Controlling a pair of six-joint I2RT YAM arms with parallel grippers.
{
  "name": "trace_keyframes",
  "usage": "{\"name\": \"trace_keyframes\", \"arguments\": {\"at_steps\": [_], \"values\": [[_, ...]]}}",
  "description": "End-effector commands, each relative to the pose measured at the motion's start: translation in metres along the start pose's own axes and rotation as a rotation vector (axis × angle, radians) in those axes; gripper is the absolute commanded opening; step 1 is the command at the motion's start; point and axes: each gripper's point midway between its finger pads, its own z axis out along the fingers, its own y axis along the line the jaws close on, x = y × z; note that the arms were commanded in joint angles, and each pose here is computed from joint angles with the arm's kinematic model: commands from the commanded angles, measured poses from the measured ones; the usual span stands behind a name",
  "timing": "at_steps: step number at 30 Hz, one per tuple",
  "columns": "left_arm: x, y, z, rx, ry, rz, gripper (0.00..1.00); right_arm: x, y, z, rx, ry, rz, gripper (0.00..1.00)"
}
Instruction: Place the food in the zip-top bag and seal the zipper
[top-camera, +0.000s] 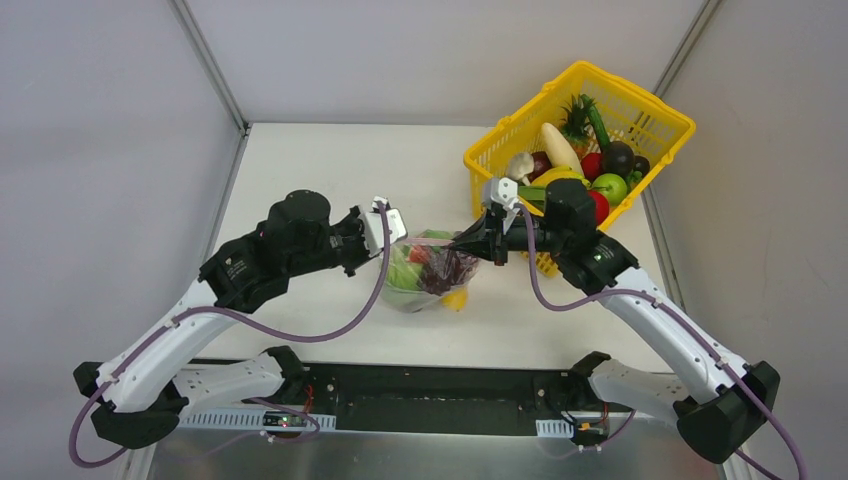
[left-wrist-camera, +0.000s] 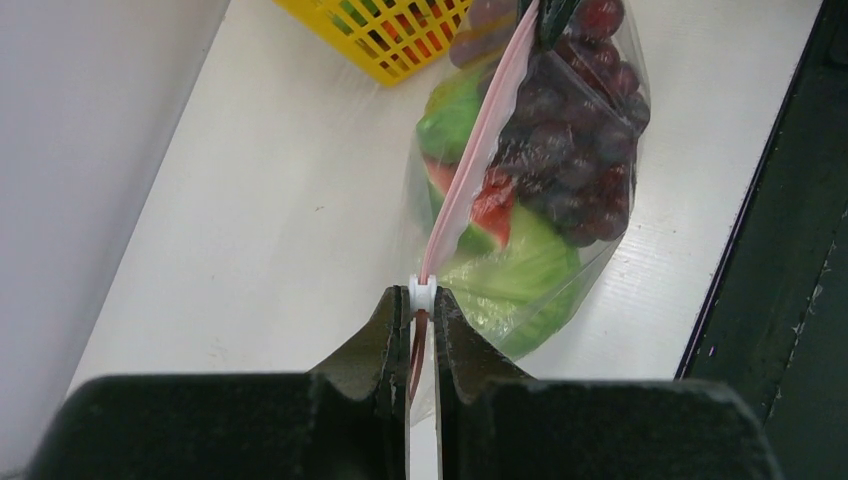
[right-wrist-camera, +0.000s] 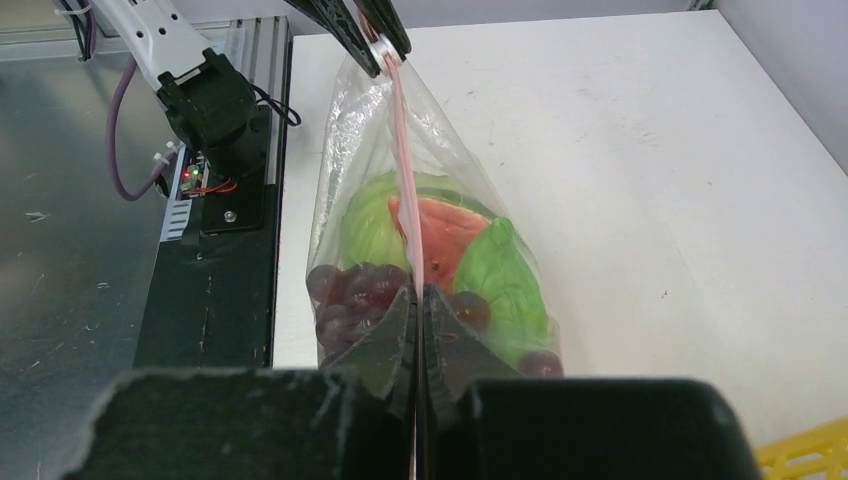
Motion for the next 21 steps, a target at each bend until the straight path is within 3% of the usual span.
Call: {"name": "trace_keyframes", "arguments": {"at_steps": [1,21], "values": [[0.014,0.019,-0.017,-0.113,0.042,-0.021,0.0,-0.013,-0.004,-0.008,0.045,-0.039,-0.046,0.0],[0.045,0.031,-0.036,-0.226,0.122,-0.049,0.0,-0.013,-0.006,-0.007,0.059,-0.055,-0.042,0.0]]}}
